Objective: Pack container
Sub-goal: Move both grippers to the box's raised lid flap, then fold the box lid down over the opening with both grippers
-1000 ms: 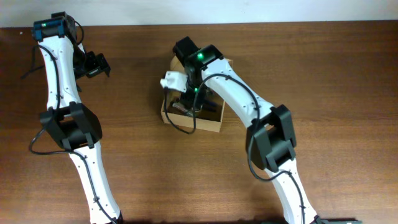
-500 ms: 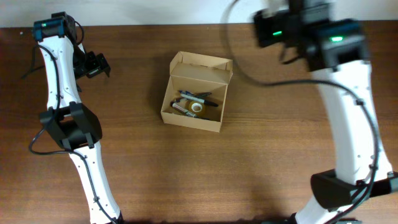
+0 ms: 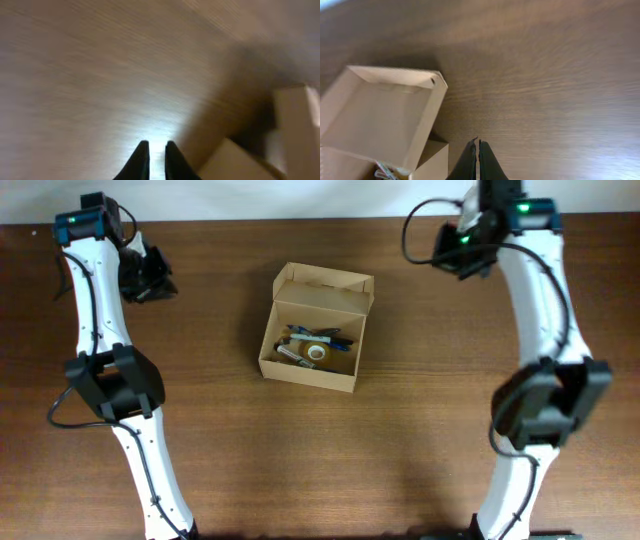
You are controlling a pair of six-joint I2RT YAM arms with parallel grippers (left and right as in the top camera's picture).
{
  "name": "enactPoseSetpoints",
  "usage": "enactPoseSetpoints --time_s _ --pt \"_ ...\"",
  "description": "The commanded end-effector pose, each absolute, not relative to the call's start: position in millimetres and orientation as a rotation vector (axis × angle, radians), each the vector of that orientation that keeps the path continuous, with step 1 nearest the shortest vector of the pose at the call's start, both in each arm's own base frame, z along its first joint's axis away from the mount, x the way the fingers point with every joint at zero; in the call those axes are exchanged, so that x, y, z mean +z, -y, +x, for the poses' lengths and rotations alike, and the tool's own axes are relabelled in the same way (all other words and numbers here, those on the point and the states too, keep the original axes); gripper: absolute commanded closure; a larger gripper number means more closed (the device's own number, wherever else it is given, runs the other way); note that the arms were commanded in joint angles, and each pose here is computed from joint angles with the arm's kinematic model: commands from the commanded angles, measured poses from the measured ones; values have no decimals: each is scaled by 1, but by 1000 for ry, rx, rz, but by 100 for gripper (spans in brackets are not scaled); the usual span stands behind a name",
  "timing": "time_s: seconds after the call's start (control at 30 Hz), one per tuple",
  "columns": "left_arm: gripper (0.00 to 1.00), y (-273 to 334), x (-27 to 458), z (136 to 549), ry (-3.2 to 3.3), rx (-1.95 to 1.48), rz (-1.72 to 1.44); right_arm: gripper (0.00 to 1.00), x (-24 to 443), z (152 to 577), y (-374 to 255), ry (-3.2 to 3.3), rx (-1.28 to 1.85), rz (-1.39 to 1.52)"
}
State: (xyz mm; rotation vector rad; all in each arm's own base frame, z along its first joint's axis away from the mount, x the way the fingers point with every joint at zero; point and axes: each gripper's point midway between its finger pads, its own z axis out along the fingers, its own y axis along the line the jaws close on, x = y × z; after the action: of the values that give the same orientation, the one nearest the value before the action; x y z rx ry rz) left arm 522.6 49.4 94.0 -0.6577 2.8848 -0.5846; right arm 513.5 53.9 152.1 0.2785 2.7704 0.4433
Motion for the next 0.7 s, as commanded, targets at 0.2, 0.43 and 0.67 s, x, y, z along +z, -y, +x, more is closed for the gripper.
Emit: enactPoseSetpoints --time_s 0.2,0.43,0.67 --pt "98 50 95 527 -2921 -795 -307 96 42 509 -104 -2975 705 360" --pt "98 95 63 521 -2997 -855 -221 96 22 508 -126 -2997 722 298" --pt "98 121 26 517 -3014 -1108 -246 96 30 513 -155 -2944 847 213"
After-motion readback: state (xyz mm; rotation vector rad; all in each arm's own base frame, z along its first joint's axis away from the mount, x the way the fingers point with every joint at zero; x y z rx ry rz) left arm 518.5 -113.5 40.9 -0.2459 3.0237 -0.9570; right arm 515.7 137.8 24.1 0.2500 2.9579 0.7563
